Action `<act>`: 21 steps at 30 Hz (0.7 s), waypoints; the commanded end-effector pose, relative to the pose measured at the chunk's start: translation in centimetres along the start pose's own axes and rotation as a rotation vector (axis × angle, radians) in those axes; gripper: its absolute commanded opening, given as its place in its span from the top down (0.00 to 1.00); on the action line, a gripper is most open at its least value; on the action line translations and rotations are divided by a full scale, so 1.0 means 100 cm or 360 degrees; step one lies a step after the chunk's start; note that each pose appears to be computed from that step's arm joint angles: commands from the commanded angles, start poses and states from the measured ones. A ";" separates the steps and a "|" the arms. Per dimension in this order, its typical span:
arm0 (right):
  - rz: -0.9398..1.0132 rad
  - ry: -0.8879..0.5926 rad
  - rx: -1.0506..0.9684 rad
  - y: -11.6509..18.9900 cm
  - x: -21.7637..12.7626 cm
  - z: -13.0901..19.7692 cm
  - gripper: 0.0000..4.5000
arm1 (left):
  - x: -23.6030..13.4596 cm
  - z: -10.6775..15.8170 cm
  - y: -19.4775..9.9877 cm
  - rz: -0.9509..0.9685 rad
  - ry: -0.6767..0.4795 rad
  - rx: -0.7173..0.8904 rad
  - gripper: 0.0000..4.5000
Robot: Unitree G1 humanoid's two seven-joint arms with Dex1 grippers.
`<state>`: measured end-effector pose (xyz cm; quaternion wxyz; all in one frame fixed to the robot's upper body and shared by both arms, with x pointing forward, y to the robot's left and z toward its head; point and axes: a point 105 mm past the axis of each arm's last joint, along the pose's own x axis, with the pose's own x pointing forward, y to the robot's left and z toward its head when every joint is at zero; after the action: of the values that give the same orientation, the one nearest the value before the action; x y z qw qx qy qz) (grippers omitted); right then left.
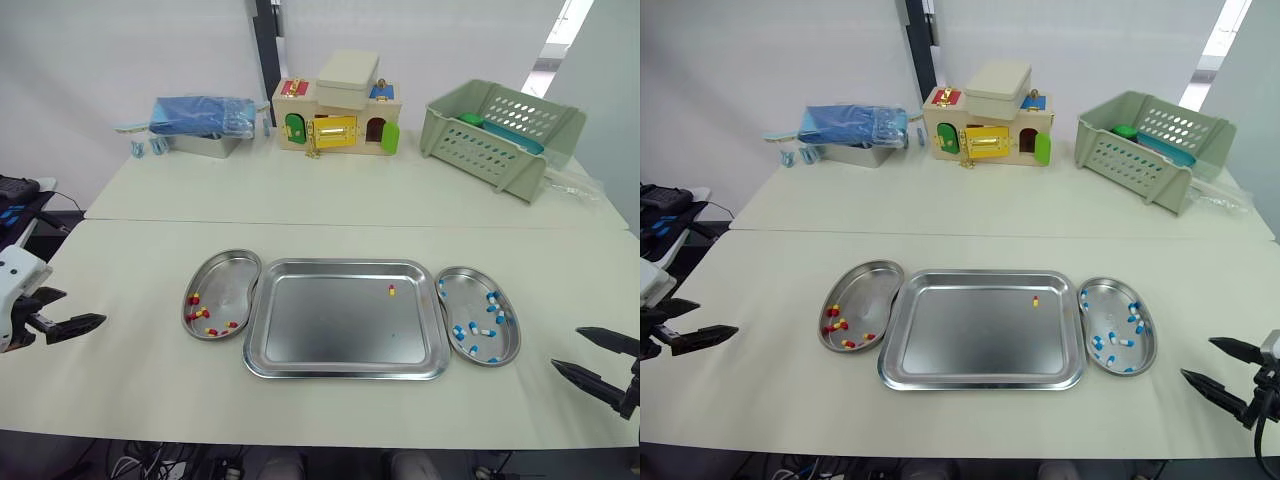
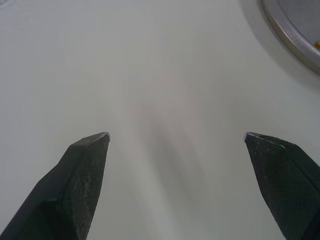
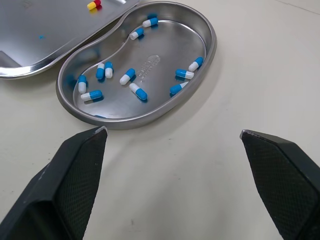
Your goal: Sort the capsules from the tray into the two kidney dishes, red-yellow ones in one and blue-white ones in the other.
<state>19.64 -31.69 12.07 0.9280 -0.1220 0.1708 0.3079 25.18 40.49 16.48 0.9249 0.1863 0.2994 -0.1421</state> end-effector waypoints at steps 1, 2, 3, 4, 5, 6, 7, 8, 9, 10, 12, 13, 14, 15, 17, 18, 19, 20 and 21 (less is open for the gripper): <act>0.0019 -0.0034 -0.0055 0.006 -0.002 0.009 0.00 | -0.005 0.018 -0.004 -0.0032 -0.0116 0.0045 0.01; 0.0040 -0.0036 -0.0066 0.011 -0.001 0.009 0.00 | -0.003 0.021 -0.009 -0.0068 -0.0129 0.0061 0.01; 0.0083 -0.0039 -0.0064 0.020 0.000 0.008 0.00 | 0.000 0.026 -0.017 -0.0135 -0.0154 0.0088 0.01; 0.0131 -0.0042 -0.0050 0.031 0.001 0.006 0.00 | 0.003 0.034 -0.029 -0.0217 -0.0196 0.0110 0.01; 0.0180 -0.0044 -0.0039 0.043 0.003 0.004 0.00 | 0.007 0.041 -0.041 -0.0300 -0.0237 0.0129 0.01; 0.0230 -0.0043 -0.0038 0.055 0.005 0.001 0.00 | 0.013 0.052 -0.056 -0.0397 -0.0293 0.0146 0.01; 0.0253 -0.0074 -0.0038 0.065 0.009 0.002 0.00 | 0.020 0.064 -0.073 -0.0488 -0.0356 0.0173 0.01; 0.0285 -0.0109 -0.0028 0.077 0.013 0.004 0.00 | 0.026 0.076 -0.090 -0.0575 -0.0413 0.0193 0.01; 0.0313 -0.0134 -0.0014 0.087 0.016 0.005 0.00 | 0.031 0.086 -0.105 -0.0645 -0.0461 0.0202 0.01; 0.0341 -0.0163 -0.0003 0.098 0.020 0.007 0.00 | 0.035 0.096 -0.119 -0.0708 -0.0500 0.0219 0.01; 0.0384 -0.0205 -0.0005 0.118 0.027 0.009 0.00 | 0.039 0.113 -0.143 -0.0819 -0.0589 0.0247 0.01; 0.0391 -0.0222 -0.0019 0.126 0.031 0.010 0.00 | 0.040 0.120 -0.153 -0.0867 -0.0629 0.0258 0.01; 0.0393 -0.0236 -0.0033 0.132 0.034 0.010 0.00 | 0.041 0.126 -0.166 -0.0932 -0.0666 0.0284 0.01; 0.0389 -0.0247 -0.0036 0.137 0.037 0.009 0.00 | 0.044 0.130 -0.177 -0.0997 -0.0687 0.0299 0.01; 0.0379 -0.0260 -0.0016 0.143 0.042 0.007 0.00 | 0.050 0.134 -0.194 -0.1097 -0.0700 0.0341 0.01; 0.0371 -0.0268 -0.0008 0.146 0.044 0.006 0.00 | 0.054 0.135 -0.200 -0.1131 -0.0699 0.0361 0.01; 0.0363 -0.0277 -0.0003 0.147 0.046 0.006 0.00 | 0.059 0.136 -0.208 -0.1175 -0.0693 0.0399 0.01; 0.0343 -0.0287 0.0002 0.148 0.049 0.006 0.00 | 0.064 0.137 -0.217 -0.1224 -0.0688 0.0440 0.01; 0.0322 -0.0297 0.0005 0.148 0.051 0.006 0.00 | 0.070 0.139 -0.226 -0.1265 -0.0688 0.0468 0.01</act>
<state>14.35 -17.76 8.06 0.9024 -0.0619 0.1177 0.4099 29.18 14.34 16.71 0.8169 0.1336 0.1358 -0.5445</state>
